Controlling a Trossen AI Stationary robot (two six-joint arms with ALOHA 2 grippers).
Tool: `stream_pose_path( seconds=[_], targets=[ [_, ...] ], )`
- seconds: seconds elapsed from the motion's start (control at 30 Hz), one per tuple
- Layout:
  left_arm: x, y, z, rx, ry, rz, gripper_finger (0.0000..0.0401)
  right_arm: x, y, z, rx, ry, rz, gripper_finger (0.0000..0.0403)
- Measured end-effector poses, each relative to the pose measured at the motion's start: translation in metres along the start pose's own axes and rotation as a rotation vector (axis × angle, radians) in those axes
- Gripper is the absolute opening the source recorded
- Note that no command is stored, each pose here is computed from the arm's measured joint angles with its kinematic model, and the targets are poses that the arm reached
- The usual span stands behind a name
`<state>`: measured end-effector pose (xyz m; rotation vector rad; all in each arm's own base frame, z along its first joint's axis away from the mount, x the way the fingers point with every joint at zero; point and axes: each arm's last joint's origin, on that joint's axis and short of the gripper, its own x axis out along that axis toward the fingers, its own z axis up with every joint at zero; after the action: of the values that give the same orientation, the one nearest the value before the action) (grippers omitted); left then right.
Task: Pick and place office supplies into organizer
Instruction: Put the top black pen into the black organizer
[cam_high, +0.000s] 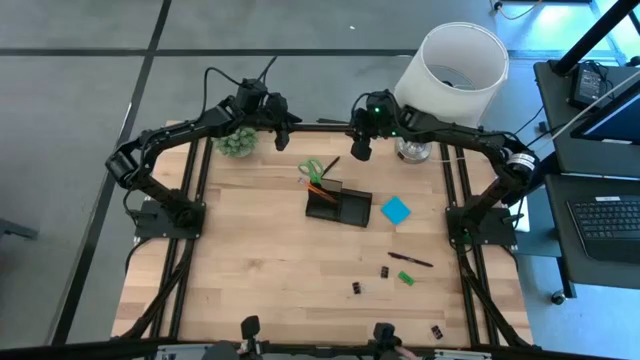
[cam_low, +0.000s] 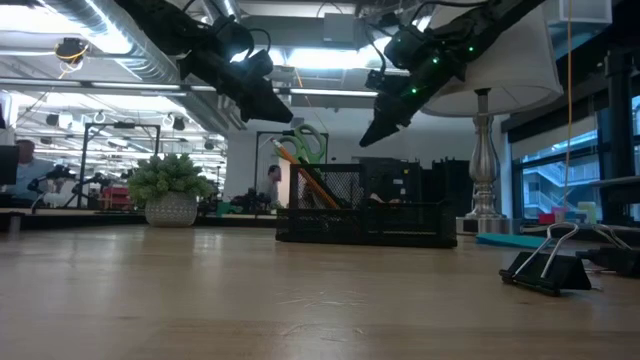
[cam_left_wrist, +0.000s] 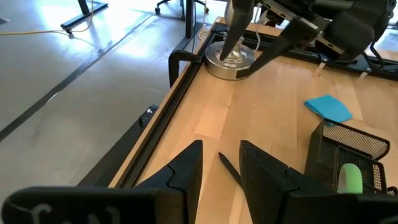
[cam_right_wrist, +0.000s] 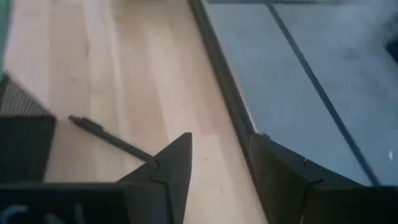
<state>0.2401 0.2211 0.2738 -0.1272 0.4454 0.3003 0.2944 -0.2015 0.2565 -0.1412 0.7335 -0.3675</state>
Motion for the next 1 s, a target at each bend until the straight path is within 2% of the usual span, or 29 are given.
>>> stream_pose_path(
  seconds=[0.1,0.3,0.47,0.67,0.83,1.0],
  targets=[
    [0.000,0.000,-0.001,-0.003,0.007,-0.002,0.0098,0.005,0.004,-0.003,-0.105,0.005,0.063,0.0165],
    [0.000,-0.001,-0.004,-0.020,0.040,-0.007,0.0098,0.029,0.010,-0.015,-0.203,0.048,0.136,0.0165],
    [0.000,-0.001,-0.007,-0.033,0.067,-0.012,0.0098,0.049,0.015,-0.025,-0.218,0.086,0.220,0.0165],
    [0.000,-0.001,-0.007,-0.036,0.071,-0.012,0.0098,0.067,0.010,-0.014,-0.200,0.137,0.312,0.0165],
    [0.000,-0.001,-0.007,-0.037,0.071,-0.013,0.0098,0.088,0.013,-0.009,-0.281,0.214,0.394,0.0165],
    [0.000,-0.001,-0.007,-0.037,0.071,-0.012,0.0098,0.107,0.022,-0.015,-0.358,0.242,0.441,0.0165]
  ],
)
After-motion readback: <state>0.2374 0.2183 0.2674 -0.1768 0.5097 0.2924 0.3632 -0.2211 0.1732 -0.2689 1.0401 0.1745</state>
